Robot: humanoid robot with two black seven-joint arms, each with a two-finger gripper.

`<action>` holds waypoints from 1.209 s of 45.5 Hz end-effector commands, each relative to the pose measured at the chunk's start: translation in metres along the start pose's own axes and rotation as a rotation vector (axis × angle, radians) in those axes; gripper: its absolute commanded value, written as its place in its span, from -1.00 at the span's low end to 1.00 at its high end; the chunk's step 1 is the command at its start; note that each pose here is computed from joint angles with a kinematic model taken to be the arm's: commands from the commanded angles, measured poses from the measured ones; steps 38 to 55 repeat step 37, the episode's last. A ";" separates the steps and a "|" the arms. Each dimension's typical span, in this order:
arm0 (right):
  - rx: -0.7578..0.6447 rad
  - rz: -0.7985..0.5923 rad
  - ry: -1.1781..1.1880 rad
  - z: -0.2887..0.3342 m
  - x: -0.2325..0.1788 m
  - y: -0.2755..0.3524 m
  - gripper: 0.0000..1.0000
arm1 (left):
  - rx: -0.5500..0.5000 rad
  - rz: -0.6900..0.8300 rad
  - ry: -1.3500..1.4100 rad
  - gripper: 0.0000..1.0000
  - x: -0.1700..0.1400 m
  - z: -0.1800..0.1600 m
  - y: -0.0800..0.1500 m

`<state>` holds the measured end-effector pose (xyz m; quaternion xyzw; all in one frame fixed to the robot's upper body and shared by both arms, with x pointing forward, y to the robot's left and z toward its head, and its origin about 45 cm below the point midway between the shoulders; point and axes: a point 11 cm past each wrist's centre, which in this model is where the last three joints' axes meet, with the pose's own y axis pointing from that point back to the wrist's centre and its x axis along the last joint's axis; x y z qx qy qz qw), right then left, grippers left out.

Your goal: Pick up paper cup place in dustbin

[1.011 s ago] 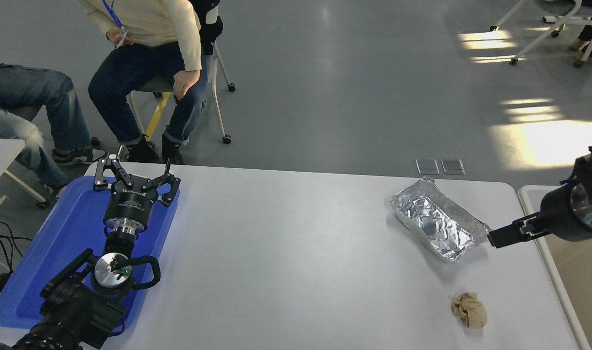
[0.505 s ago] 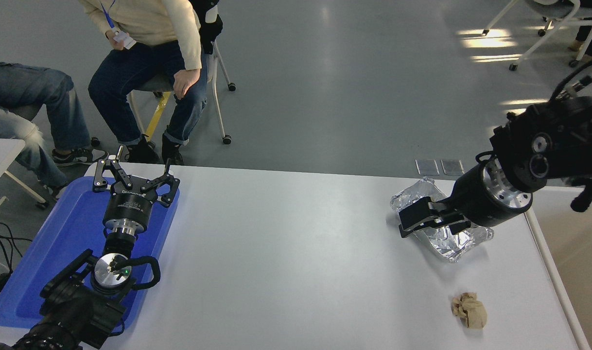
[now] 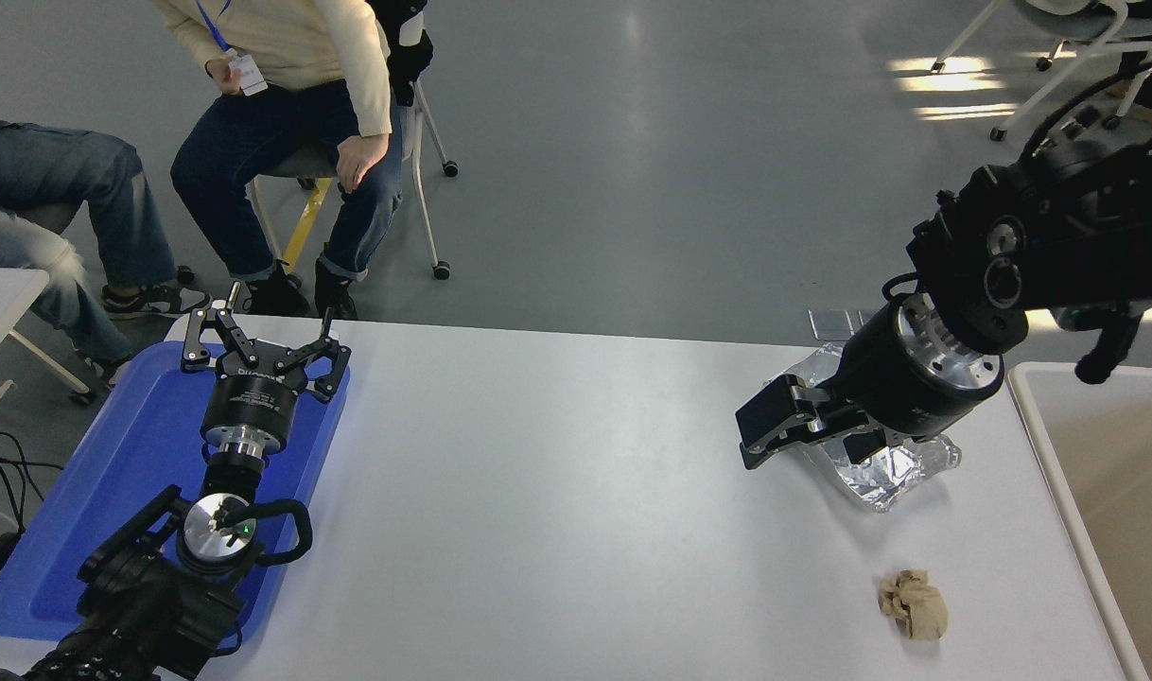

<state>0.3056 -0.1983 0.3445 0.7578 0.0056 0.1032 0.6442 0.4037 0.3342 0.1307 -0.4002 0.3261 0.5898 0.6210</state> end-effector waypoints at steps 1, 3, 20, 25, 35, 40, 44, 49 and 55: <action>-0.035 -0.011 0.016 -0.007 0.000 0.020 1.00 | -0.001 0.001 0.000 1.00 0.000 0.000 0.000; -0.036 -0.009 0.016 -0.009 0.000 0.023 1.00 | 0.000 -0.001 0.000 1.00 0.000 0.000 0.000; -0.088 0.014 -0.019 0.008 0.002 0.037 1.00 | -0.001 0.000 0.001 1.00 0.000 0.000 0.000; -0.091 0.016 -0.021 0.008 0.003 0.039 1.00 | -0.001 0.000 0.001 1.00 0.000 0.000 0.000; -0.102 0.011 -0.038 0.014 0.002 0.040 1.00 | -0.001 0.001 0.000 1.00 0.000 0.000 0.000; -0.103 0.009 -0.039 0.014 0.001 0.040 1.00 | -0.001 0.001 0.000 1.00 0.000 0.000 0.000; -0.103 0.009 -0.039 0.014 0.001 0.040 1.00 | -0.001 0.001 0.000 1.00 0.000 0.000 0.000; -0.103 0.009 -0.039 0.014 0.001 0.040 1.00 | -0.001 0.001 0.000 1.00 0.000 0.000 0.000; -0.103 0.009 -0.039 0.014 0.001 0.040 1.00 | -0.001 0.001 0.000 1.00 0.000 0.000 0.000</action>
